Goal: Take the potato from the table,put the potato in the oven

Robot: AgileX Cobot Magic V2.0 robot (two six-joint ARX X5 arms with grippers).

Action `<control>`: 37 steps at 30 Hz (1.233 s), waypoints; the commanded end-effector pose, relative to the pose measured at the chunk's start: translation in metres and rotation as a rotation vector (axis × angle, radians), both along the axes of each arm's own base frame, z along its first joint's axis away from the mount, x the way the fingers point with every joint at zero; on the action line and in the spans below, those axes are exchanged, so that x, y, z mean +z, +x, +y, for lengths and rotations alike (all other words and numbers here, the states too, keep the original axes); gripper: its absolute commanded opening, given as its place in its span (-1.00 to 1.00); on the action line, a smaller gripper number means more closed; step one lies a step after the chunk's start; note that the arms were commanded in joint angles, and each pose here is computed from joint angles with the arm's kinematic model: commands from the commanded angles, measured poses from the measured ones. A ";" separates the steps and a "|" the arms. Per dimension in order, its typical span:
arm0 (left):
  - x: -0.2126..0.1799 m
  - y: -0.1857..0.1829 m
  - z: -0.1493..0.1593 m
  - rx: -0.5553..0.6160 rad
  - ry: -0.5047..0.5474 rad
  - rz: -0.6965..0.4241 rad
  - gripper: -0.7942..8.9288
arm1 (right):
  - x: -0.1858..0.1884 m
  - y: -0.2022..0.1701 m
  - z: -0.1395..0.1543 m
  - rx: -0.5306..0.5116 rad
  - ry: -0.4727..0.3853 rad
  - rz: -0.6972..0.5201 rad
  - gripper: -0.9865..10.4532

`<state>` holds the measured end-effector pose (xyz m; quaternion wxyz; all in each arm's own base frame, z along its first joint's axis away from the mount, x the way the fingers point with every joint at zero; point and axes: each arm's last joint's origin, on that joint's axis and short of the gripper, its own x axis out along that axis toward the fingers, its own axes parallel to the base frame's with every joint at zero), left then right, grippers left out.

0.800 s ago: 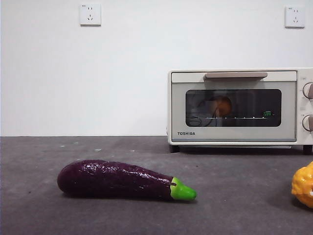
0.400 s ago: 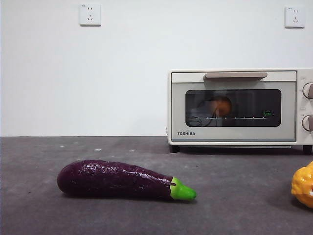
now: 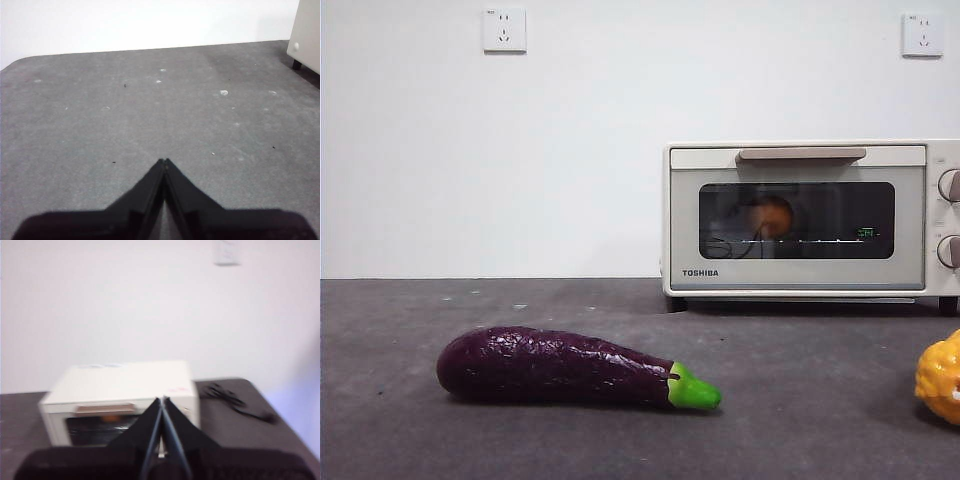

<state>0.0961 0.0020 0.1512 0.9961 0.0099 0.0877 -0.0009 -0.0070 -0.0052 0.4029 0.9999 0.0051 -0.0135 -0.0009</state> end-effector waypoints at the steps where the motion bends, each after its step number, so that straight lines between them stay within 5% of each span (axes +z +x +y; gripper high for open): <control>1: -0.002 0.001 0.000 0.001 -0.007 -0.002 -0.84 | -0.033 0.022 0.005 0.051 -0.009 0.011 -0.83; 7: -0.002 0.001 0.000 0.001 -0.007 -0.002 -0.84 | -0.096 0.051 0.009 0.084 0.064 0.055 -0.83; 18: -0.002 0.001 0.000 0.001 -0.007 -0.002 -0.84 | -0.198 0.092 0.011 0.059 0.014 0.153 -0.83; 24: -0.002 0.001 0.000 0.000 -0.007 -0.002 -0.84 | -0.223 0.096 0.011 0.063 -0.055 0.153 -0.83; 37: -0.004 0.001 0.000 0.000 -0.007 0.015 -0.84 | -0.253 0.103 0.012 0.075 -0.052 0.199 -0.83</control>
